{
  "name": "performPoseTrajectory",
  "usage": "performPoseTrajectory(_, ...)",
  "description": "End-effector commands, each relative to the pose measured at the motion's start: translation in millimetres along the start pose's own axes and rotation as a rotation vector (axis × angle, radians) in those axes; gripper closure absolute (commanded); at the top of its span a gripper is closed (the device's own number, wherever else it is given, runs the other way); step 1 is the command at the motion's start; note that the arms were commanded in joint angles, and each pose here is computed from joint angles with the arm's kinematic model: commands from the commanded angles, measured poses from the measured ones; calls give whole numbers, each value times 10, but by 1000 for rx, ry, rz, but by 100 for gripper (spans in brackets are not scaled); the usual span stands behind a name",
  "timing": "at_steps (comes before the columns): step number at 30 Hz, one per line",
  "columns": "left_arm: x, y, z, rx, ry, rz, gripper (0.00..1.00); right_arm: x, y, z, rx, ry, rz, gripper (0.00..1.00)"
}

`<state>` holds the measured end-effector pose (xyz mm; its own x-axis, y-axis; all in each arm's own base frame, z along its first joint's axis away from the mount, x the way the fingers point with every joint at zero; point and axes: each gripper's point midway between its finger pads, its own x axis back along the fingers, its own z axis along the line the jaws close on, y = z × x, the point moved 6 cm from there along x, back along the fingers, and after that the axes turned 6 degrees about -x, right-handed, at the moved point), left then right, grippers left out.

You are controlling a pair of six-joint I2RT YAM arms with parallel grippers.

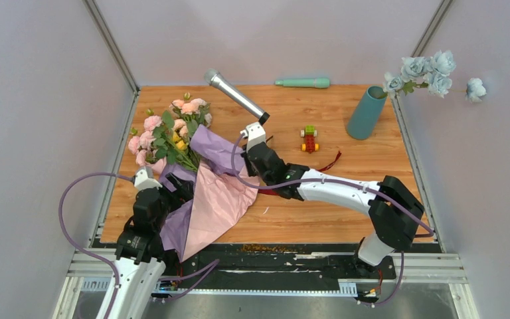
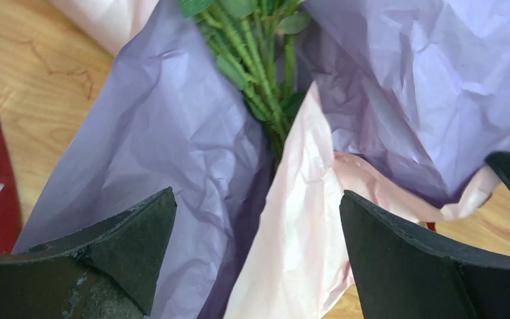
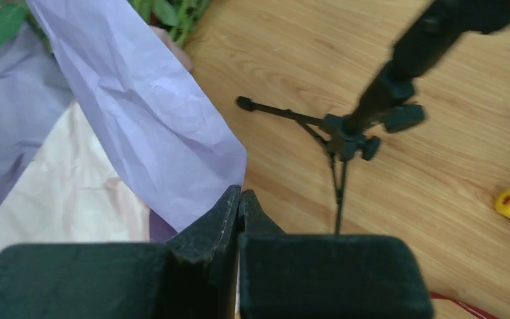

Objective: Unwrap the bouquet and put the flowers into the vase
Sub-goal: Unfold the wrapping paper at the center of the board.

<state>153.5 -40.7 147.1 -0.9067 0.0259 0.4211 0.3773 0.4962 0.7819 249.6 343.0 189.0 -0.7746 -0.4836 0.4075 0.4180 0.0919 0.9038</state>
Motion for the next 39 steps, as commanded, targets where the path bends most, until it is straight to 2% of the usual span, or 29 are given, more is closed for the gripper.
performPoseTrajectory(1, 50, 255, -215, -60, -123, -83, 0, 27, 5, -273, -93, -80, 14, 100)
performPoseTrajectory(8, -123, 234, -358, -32, -194, -49, 0, -88, -213, -606, -149, -205, 68, 100)
performPoseTrajectory(15, -445, -114, -150, 38, -48, 91, 0, -178, -364, -744, -176, -280, 61, 100)
performPoseTrajectory(21, -505, -355, 62, 85, 59, 138, 0, -231, -281, -954, -163, -389, -12, 100)
performPoseTrajectory(28, -413, -486, 227, 145, 115, 116, 0, -365, -179, -1186, -131, -460, -41, 100)
performPoseTrajectory(33, -353, -491, 234, 159, 100, 100, 0, -387, -122, -1142, -88, -378, -26, 100)
performPoseTrajectory(35, -339, -443, 177, 153, 71, 97, 0, -346, -85, -1100, -82, -333, -18, 94)
performPoseTrajectory(39, -286, -252, 31, 107, 26, 93, 0, -164, -18, -1047, -93, -267, -2, 59)
